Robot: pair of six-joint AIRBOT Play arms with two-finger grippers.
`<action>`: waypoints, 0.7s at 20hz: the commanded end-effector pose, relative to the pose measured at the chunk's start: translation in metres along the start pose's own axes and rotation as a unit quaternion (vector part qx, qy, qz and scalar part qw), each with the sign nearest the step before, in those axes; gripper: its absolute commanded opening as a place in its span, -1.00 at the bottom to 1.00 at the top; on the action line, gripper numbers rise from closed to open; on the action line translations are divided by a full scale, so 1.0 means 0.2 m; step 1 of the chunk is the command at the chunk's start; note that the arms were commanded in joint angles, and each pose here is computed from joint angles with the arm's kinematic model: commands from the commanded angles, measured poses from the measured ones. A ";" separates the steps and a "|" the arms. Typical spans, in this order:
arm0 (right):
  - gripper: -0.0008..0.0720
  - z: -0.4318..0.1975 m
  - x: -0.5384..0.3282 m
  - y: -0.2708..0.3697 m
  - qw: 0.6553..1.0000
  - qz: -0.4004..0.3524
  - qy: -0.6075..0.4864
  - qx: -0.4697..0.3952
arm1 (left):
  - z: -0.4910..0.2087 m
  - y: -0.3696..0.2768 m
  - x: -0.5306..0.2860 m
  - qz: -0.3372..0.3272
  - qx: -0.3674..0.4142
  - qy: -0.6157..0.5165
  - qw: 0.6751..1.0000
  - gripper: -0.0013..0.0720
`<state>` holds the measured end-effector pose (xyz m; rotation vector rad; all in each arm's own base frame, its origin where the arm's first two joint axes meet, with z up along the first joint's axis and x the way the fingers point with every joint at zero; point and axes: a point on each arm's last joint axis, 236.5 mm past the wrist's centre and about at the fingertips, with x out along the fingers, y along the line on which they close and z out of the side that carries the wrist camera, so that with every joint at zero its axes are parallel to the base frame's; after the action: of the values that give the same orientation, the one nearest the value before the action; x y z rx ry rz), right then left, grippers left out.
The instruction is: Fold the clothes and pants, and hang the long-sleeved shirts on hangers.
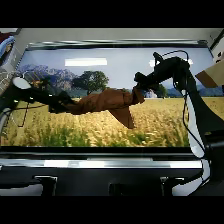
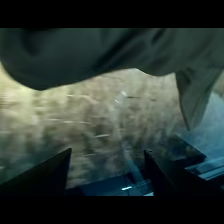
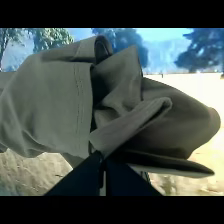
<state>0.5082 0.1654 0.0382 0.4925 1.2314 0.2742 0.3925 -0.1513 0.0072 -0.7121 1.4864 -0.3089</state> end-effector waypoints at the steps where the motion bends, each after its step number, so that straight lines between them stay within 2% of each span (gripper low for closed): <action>1: -0.90 -0.04 -0.01 0.01 1.000 0.001 0.018 0.001 | -0.23 -0.34 0.41 -0.046 0.008 0.022 0.999 0.72; 6: -0.90 -0.08 -0.02 0.00 0.999 -0.002 0.034 -0.001 | -0.41 -0.59 0.88 -0.092 -0.053 0.042 0.993 0.72; 14: -0.90 -0.09 -0.04 0.01 0.999 -0.002 0.032 -0.007 | -0.56 -0.67 1.17 -0.106 -0.095 0.043 0.989 0.72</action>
<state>0.4909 0.1670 0.0408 0.4752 1.2894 0.2952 0.3424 -0.4046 -0.0787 -0.9831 1.5380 -0.3898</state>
